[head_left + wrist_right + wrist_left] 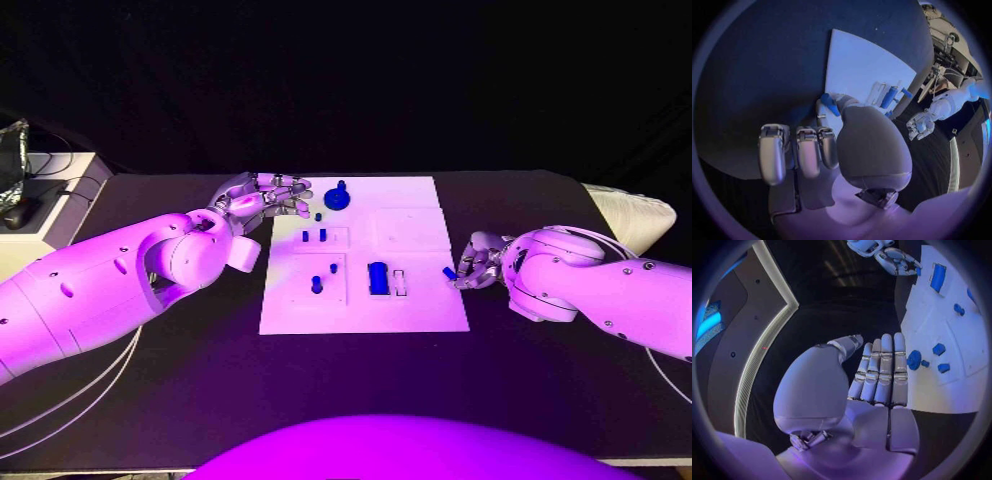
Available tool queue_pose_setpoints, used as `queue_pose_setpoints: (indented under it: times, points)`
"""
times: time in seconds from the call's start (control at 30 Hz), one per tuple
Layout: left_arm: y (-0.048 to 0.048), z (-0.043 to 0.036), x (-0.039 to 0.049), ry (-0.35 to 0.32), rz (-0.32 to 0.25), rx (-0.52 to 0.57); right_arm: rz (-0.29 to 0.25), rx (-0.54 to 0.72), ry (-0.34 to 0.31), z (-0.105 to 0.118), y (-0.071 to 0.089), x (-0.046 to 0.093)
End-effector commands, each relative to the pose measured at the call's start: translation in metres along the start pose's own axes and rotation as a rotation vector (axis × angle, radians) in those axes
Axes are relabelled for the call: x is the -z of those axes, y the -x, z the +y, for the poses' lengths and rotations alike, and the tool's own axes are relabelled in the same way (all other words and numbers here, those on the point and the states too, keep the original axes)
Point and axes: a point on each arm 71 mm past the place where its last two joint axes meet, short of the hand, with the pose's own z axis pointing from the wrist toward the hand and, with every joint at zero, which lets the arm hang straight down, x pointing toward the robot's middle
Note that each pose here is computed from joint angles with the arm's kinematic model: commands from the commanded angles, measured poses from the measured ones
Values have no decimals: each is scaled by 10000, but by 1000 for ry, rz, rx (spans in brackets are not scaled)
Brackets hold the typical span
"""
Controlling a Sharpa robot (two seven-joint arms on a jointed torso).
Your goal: Assemble the parts on the task board
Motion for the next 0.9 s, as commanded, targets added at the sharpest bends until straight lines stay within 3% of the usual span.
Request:
queue_pose_setpoints:
  times: [0.03,0.27,0.57,0.73,0.9]
  points:
    - [-20,-10,-2,-8,15,9,-23,-5,12,-4,-58,6]
    - [-10,-9,0,-7,12,8,-77,-46,25,-41,48,66]
    - [-13,-6,-4,-5,12,9,-144,-89,19,-100,357,138]
    - [-15,-4,-6,-4,13,9,-123,-114,38,-20,362,182]
    - [-20,-3,-7,-3,14,9,-53,-159,68,156,270,208]
